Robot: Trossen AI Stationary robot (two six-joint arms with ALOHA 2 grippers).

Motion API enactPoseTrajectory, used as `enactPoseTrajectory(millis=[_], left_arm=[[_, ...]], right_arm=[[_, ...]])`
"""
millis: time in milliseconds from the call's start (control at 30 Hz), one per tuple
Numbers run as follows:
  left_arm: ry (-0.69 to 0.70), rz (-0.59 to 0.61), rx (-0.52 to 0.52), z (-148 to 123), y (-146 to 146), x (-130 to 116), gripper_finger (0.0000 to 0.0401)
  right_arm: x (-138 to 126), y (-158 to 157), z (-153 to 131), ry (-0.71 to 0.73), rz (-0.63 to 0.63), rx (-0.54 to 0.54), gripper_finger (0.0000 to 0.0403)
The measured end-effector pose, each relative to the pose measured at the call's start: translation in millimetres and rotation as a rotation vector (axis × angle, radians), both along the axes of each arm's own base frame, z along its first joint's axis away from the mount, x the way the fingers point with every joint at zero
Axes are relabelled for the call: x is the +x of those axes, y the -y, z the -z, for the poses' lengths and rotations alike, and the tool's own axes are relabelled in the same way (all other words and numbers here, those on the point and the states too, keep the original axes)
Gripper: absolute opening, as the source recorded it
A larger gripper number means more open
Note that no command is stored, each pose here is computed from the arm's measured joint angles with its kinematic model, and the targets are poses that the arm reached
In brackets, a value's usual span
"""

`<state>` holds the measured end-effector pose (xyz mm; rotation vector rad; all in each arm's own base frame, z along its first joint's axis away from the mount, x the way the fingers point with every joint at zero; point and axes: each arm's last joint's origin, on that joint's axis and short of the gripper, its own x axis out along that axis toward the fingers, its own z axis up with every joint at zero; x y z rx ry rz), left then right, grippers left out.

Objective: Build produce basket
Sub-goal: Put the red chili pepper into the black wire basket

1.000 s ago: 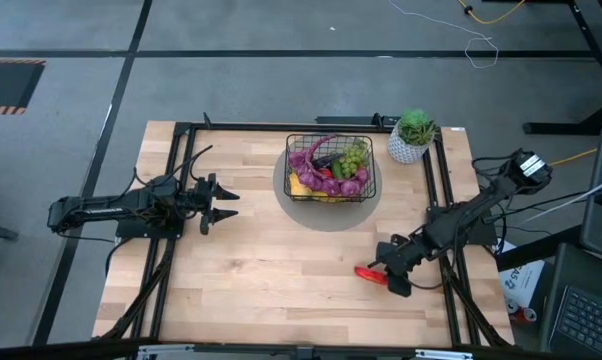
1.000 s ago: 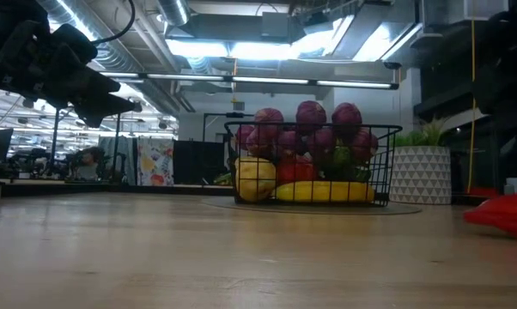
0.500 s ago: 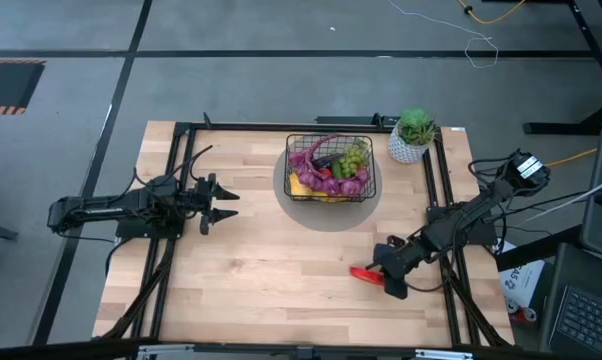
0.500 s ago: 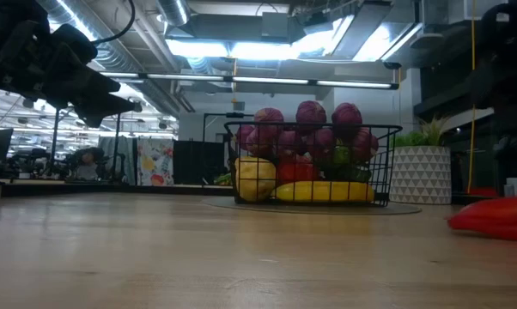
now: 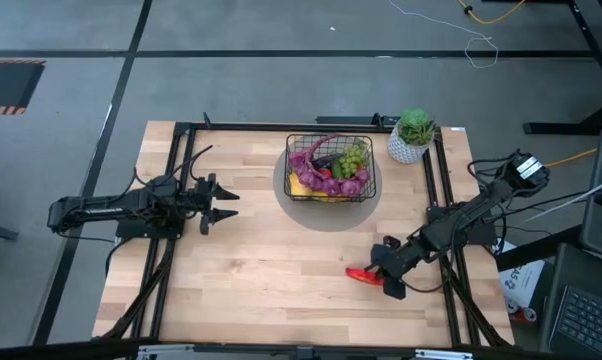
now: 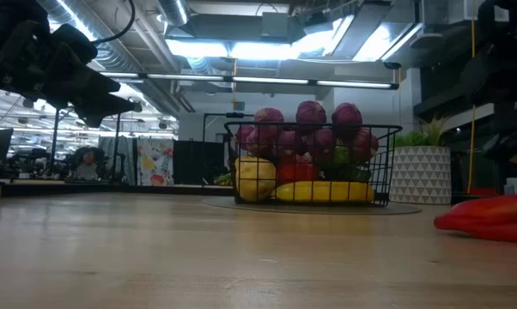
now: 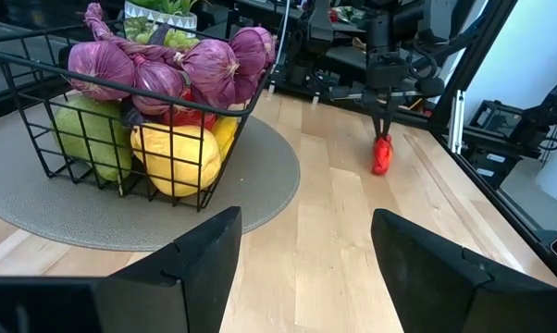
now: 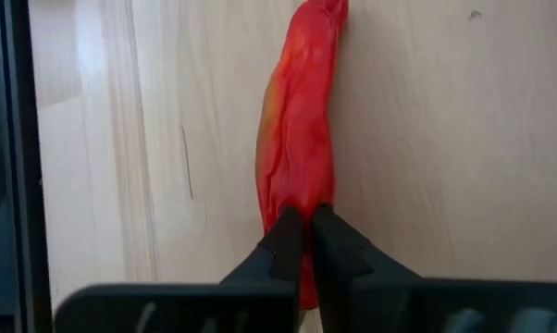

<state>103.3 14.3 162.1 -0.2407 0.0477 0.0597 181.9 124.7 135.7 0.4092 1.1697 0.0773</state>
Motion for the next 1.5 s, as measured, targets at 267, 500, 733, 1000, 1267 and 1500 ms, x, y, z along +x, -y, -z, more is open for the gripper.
enactPoseTrajectory(millis=[267,500,733,1000,1267,1500], left_arm=[[0.000,0.000,0.000,0.0,0.0,0.0,0.0238],[0.000,0.000,0.000,0.0,0.0,0.0,0.0238],[0.000,0.000,0.000,0.1,0.0,0.0,0.0238],[0.000,0.000,0.000,0.0,0.0,0.0,0.0238],[0.000,0.000,0.000,0.0,0.0,0.0,0.0238],[0.000,0.000,0.000,0.1,0.0,0.0,0.0238]], right_arm=[[9.0,-5.9,-17.3,0.008,-0.082,-0.047,0.0002],[21.9,-9.4,-56.3,0.043,-0.094,-0.231,0.0000],[25.6,-5.6,-93.3,0.051,-0.031,-0.430,0.0000],[26.9,-2.3,-121.9,0.079,-0.034,-0.576,0.0000],[31.6,-2.6,-151.7,0.158,-0.100,-0.683,0.0000],[34.5,12.2,-188.2,0.185,-0.064,-0.840,0.0000]])
